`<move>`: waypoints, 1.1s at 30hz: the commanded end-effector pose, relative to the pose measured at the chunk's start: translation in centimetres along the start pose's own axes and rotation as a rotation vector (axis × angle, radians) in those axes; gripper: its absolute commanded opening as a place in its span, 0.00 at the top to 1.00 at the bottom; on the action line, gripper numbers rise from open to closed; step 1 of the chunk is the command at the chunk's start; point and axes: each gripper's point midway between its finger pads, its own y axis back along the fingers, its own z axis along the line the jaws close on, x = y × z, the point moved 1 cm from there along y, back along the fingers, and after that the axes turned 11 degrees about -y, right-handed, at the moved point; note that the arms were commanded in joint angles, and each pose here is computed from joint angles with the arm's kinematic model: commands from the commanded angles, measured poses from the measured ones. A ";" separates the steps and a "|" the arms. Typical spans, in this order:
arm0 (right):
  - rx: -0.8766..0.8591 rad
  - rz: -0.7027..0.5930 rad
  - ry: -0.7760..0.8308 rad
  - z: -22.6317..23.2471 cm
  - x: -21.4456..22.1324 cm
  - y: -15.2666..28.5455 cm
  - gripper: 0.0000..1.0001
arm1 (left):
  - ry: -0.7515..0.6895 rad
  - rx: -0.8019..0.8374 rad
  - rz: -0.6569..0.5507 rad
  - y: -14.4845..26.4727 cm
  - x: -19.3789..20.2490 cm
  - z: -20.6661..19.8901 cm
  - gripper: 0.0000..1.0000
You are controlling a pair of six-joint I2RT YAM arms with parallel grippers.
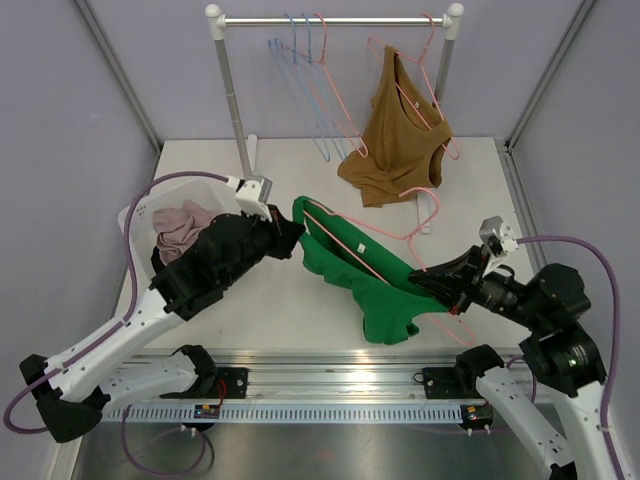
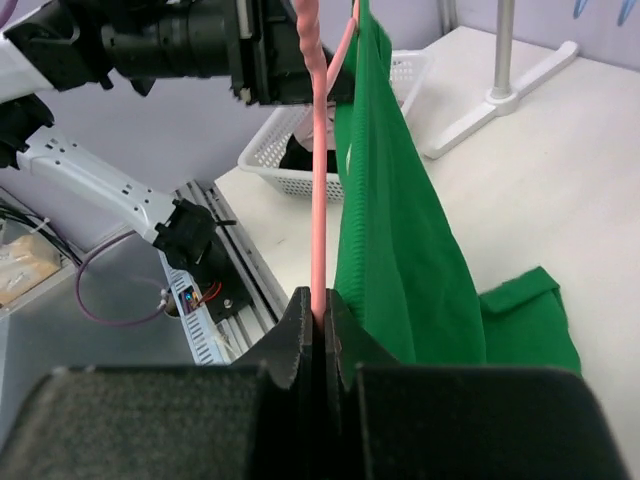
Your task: Remove the tank top from the hanger
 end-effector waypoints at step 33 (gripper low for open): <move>-0.289 -0.936 0.144 -0.1 -15.4 -2.5 1.00 | -0.006 0.477 0.097 2.4 9.1 -5.2 1.00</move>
